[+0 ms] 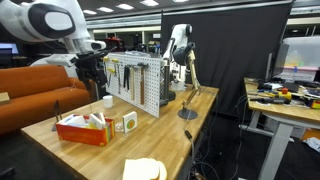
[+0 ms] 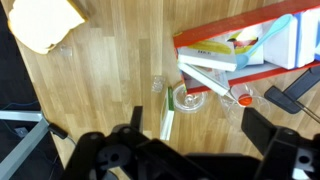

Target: Move the green book forward. Pick up the yellow book from the book holder and put it on the table.

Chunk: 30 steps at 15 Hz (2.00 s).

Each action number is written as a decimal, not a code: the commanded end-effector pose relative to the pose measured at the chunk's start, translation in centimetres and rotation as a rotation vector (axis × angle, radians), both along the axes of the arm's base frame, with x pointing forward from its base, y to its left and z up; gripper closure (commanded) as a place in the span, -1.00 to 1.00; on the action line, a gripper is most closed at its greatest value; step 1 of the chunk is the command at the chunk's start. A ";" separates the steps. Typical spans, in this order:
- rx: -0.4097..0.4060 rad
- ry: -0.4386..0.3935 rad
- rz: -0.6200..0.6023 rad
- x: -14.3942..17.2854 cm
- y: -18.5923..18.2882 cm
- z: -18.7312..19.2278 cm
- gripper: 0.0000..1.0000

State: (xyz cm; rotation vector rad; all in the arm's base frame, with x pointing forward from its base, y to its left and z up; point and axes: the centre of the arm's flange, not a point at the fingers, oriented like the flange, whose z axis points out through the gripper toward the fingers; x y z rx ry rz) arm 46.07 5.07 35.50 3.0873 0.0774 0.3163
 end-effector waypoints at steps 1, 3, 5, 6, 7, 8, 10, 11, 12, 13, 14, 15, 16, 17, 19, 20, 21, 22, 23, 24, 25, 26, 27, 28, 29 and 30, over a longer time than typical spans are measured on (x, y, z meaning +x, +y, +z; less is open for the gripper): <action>-0.059 0.005 0.030 6.3 1.0 -2.7 -1.00; -0.032 0.019 0.024 4.0 0.6 -2.6 -1.00; -0.032 0.023 0.023 4.0 0.6 -2.8 -1.00; -0.033 0.015 0.023 3.8 0.6 -2.3 -1.00; -0.033 0.009 0.024 3.7 0.6 -2.0 -1.00; -0.033 0.006 0.024 3.6 0.6 -1.9 -1.00; -0.048 0.000 0.008 3.5 0.6 -2.2 -1.00; -0.040 -0.001 -0.010 3.9 0.7 -2.4 -1.00; -0.051 -0.018 -0.024 4.5 0.7 -2.8 -1.00; -0.051 -0.025 -0.034 5.3 0.8 -3.1 -1.00; -0.060 -0.034 -0.041 6.2 1.0 -3.5 -1.00; -0.067 -0.037 -0.045 7.1 1.0 -3.9 -1.00; -0.075 -0.041 -0.048 8.1 1.0 -4.4 -1.00; -0.080 -0.036 -0.053 9.2 1.1 -5.1 -1.00; -0.094 -0.021 -0.069 11.4 1.0 -6.8 -1.00; -0.092 -0.009 -0.084 12.5 1.0 -7.7 -1.00; -0.090 0.002 -0.097 13.3 1.0 -8.6 -1.00; -0.081 0.017 -0.111 14.2 1.2 -9.5 -1.00; -0.080 0.025 -0.123 14.8 1.4 -10.4 -1.00; -0.081 0.033 -0.135 15.5 1.6 -11.3 -1.00; -0.077 0.043 -0.147 16.1 1.7 -12.1 -1.00; -0.074 0.050 -0.163 16.6 1.8 -12.7 -1.00; -0.071 0.058 -0.174 17.0 1.7 -13.4 -1.00; -0.069 0.067 -0.187 17.4 1.5 -14.0 -1.00; -0.068 0.074 -0.198 17.7 1.3 -14.6 -1.00; -0.066 0.085 -0.206 17.9 1.1 -15.2 -1.00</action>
